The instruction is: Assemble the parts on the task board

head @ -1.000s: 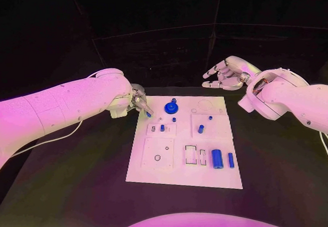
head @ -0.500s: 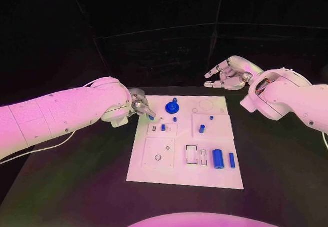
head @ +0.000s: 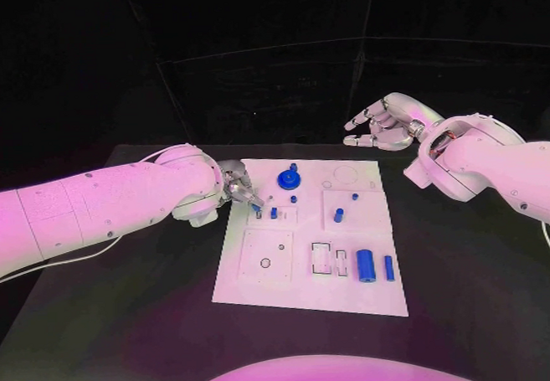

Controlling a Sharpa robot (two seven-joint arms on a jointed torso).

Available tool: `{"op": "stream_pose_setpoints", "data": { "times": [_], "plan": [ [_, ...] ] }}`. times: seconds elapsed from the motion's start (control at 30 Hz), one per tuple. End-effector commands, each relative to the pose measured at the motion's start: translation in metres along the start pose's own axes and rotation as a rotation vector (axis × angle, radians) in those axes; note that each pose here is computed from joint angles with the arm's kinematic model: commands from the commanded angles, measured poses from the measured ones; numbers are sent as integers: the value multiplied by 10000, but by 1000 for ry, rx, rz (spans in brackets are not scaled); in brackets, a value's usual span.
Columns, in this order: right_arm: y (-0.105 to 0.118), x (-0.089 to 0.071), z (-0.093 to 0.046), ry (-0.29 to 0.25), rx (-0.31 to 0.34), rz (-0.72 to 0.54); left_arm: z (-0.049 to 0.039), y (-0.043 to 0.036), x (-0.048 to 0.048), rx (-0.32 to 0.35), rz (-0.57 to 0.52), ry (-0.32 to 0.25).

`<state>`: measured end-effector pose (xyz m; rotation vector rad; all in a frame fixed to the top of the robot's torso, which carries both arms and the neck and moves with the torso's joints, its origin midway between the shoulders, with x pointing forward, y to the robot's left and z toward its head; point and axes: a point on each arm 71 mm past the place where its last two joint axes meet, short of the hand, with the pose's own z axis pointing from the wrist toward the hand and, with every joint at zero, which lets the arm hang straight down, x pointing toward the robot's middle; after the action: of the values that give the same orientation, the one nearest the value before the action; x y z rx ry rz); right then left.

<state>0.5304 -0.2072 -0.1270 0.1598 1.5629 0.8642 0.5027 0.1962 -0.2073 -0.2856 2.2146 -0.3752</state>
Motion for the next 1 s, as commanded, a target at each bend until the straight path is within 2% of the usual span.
{"op": "stream_pose_setpoints", "data": {
  "times": [0.03, 0.3, 1.0],
  "plan": [
    [10, -7, 3, 3, -7, 2, -9, -1, 17, 6, 20, -14],
    [10, -7, 3, 4, -8, 2, -9, 25, 60, -2, 33, 7],
    [9, -2, 7, 8, -8, 2, 1, 14, 131, -6, 54, 46]
  ]
}}
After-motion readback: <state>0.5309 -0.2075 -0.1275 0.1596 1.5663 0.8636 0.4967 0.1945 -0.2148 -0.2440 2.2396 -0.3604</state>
